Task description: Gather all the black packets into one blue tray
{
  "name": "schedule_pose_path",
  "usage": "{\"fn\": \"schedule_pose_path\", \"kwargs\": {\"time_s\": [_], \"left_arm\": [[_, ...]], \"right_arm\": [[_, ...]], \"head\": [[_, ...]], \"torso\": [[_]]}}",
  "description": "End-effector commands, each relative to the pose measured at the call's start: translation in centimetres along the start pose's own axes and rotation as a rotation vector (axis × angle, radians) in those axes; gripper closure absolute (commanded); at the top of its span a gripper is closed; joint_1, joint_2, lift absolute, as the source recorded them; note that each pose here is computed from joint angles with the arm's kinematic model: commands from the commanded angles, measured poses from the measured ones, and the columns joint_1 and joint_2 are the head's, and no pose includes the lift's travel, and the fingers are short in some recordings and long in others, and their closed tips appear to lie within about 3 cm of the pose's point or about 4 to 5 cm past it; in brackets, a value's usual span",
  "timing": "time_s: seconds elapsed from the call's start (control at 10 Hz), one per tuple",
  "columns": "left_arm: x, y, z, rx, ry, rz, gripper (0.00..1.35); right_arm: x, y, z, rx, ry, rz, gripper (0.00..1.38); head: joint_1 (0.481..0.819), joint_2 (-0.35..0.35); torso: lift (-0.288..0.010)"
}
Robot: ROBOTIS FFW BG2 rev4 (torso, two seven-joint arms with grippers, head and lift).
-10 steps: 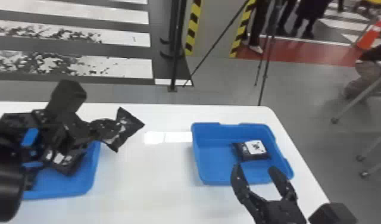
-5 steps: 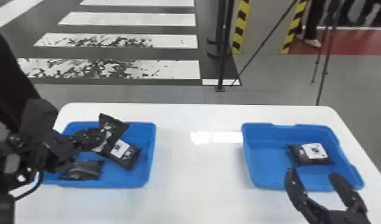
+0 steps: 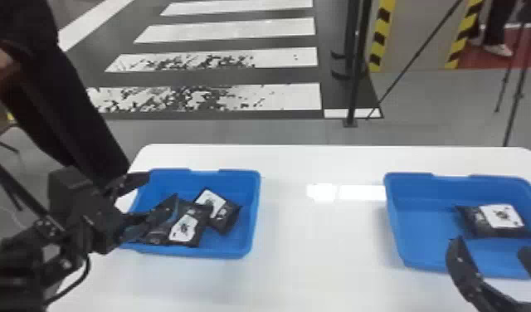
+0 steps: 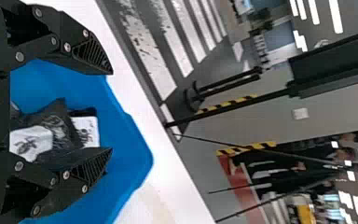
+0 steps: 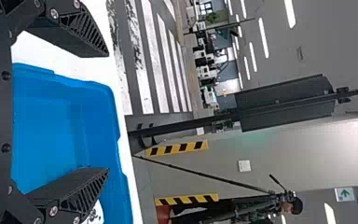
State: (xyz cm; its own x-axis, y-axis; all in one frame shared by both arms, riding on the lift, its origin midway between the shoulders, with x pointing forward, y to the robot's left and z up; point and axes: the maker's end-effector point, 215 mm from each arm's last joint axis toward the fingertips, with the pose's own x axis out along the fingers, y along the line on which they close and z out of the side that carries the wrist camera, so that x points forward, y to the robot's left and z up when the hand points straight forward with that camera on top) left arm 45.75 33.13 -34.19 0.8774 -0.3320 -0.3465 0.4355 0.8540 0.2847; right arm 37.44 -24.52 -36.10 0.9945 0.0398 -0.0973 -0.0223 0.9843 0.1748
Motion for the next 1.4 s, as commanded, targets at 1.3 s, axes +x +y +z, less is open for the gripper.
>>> {"fn": "schedule_pose_path", "kwargs": {"time_s": [1.3], "left_arm": [[-9.1, -8.7, 1.3, -0.419, -0.407, 0.099, 0.28]], "right_arm": [[9.4, -16.8, -4.3, -0.261, 0.454, -0.09, 0.18]], "head": [[0.695, -0.145]], "torso": [[-0.11]]}}
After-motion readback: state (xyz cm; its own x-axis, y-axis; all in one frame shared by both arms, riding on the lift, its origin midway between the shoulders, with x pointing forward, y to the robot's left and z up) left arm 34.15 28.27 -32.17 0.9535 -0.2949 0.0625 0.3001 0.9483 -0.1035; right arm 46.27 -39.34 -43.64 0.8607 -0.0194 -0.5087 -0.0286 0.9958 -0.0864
